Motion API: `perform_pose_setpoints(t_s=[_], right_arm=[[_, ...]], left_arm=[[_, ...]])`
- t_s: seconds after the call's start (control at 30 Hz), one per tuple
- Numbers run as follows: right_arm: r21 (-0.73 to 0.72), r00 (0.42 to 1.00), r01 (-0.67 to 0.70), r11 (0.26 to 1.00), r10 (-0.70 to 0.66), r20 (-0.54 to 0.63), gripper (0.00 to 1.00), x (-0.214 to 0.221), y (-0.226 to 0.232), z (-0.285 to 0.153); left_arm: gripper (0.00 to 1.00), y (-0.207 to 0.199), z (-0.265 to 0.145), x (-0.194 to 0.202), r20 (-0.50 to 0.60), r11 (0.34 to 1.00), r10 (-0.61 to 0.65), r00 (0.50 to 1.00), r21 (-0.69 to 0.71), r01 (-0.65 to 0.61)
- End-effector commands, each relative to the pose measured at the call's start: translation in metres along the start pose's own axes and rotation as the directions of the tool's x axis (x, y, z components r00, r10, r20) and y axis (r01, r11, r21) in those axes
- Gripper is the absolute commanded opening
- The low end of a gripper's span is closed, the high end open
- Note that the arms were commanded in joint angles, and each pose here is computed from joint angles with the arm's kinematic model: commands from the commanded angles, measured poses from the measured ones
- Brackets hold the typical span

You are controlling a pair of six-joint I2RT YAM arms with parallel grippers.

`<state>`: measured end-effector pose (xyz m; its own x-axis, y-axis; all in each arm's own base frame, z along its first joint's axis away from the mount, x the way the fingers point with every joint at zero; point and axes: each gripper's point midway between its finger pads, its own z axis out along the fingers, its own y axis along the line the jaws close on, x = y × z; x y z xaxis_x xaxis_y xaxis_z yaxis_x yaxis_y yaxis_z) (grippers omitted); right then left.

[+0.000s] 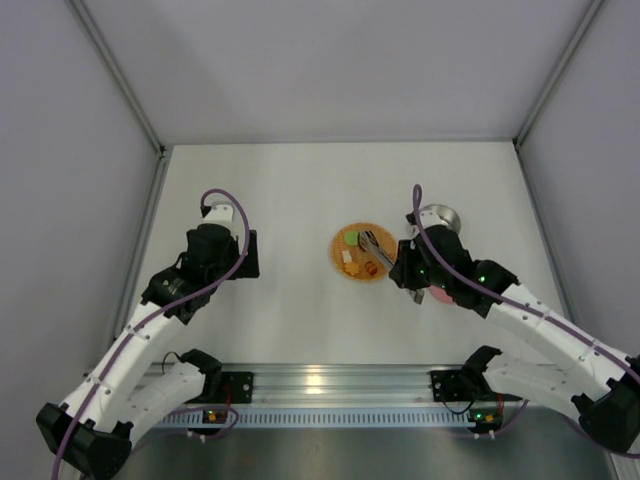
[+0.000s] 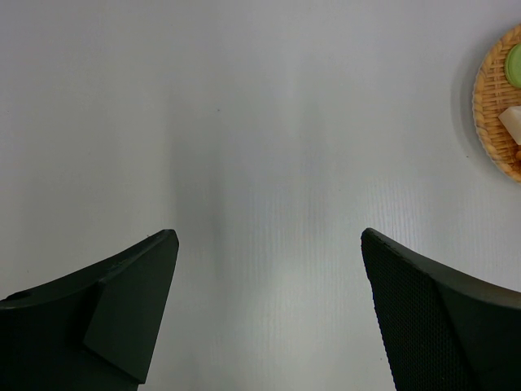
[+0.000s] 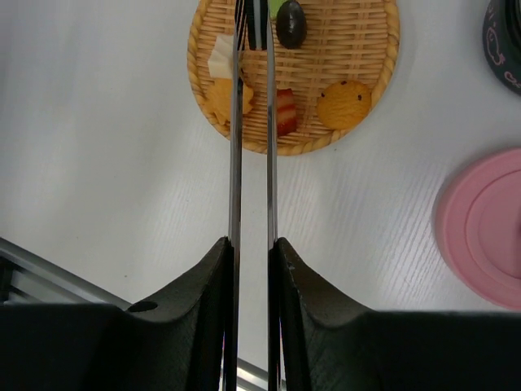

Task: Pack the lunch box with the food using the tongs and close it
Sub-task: Pick up the fake food from the plate, then place the fake food in the packing box.

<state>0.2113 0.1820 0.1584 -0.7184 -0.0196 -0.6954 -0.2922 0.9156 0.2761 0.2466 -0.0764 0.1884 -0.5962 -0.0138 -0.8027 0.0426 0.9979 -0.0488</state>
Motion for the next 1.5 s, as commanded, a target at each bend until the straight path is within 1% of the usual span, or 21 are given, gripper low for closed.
perform_pose_setpoints(t_s=[0.0, 0.07, 0.13, 0.27, 0.43, 0.67, 0.93, 1.07, 1.33, 1.47], right_arm=[[0.001, 0.996, 0.002, 1.0, -0.002, 0.09, 0.18, -0.028, 0.006, -0.021], [0.049, 0.993, -0.001, 0.999, -0.005, 0.117, 0.18, -0.037, -0.001, -0.027], [0.134, 0.989, -0.015, 0.991, -0.006, 0.15, 0.18, -0.044, -0.017, -0.031], [0.227, 0.977, -0.057, 0.972, 0.007, 0.213, 0.19, -0.058, -0.036, -0.044], [0.36, 0.966, -0.11, 0.926, 0.014, 0.259, 0.2, -0.067, -0.067, -0.053], [0.37, 0.96, -0.182, 0.911, 0.083, 0.268, 0.2, -0.071, -0.098, -0.052], [0.347, 0.963, -0.202, 0.916, 0.122, 0.239, 0.2, -0.065, -0.109, -0.041], [0.332, 0.966, -0.199, 0.922, 0.127, 0.225, 0.25, -0.06, -0.108, -0.036], [0.35, 0.971, -0.189, 0.917, 0.121, 0.207, 0.31, -0.053, -0.113, -0.034], [0.359, 0.972, -0.187, 0.914, 0.119, 0.202, 0.38, -0.05, -0.115, -0.034]], left_arm=[[0.99, -0.001, 0.001, -0.003, 0.017, 1.0, -0.011, 1.0, 0.004, 0.011], [0.99, -0.002, 0.001, -0.004, 0.021, 1.0, -0.012, 1.0, 0.007, 0.012], [0.99, -0.002, 0.0, -0.004, 0.021, 1.0, -0.012, 1.0, 0.007, 0.012], [0.99, -0.003, 0.001, -0.004, 0.019, 1.0, -0.011, 1.0, 0.011, 0.011], [0.99, -0.003, 0.0, -0.004, 0.022, 1.0, -0.013, 1.0, 0.015, 0.013], [0.99, -0.004, 0.0, -0.004, 0.023, 1.0, -0.011, 1.0, 0.022, 0.01], [0.99, -0.005, -0.001, -0.004, 0.023, 1.0, -0.009, 1.0, 0.024, 0.009], [0.99, -0.005, -0.001, -0.004, 0.023, 1.0, -0.008, 1.0, 0.025, 0.008], [0.99, -0.005, -0.001, -0.004, 0.024, 1.0, -0.007, 1.0, 0.025, 0.006], [0.99, -0.006, -0.001, -0.004, 0.024, 1.0, -0.006, 1.0, 0.025, 0.005]])
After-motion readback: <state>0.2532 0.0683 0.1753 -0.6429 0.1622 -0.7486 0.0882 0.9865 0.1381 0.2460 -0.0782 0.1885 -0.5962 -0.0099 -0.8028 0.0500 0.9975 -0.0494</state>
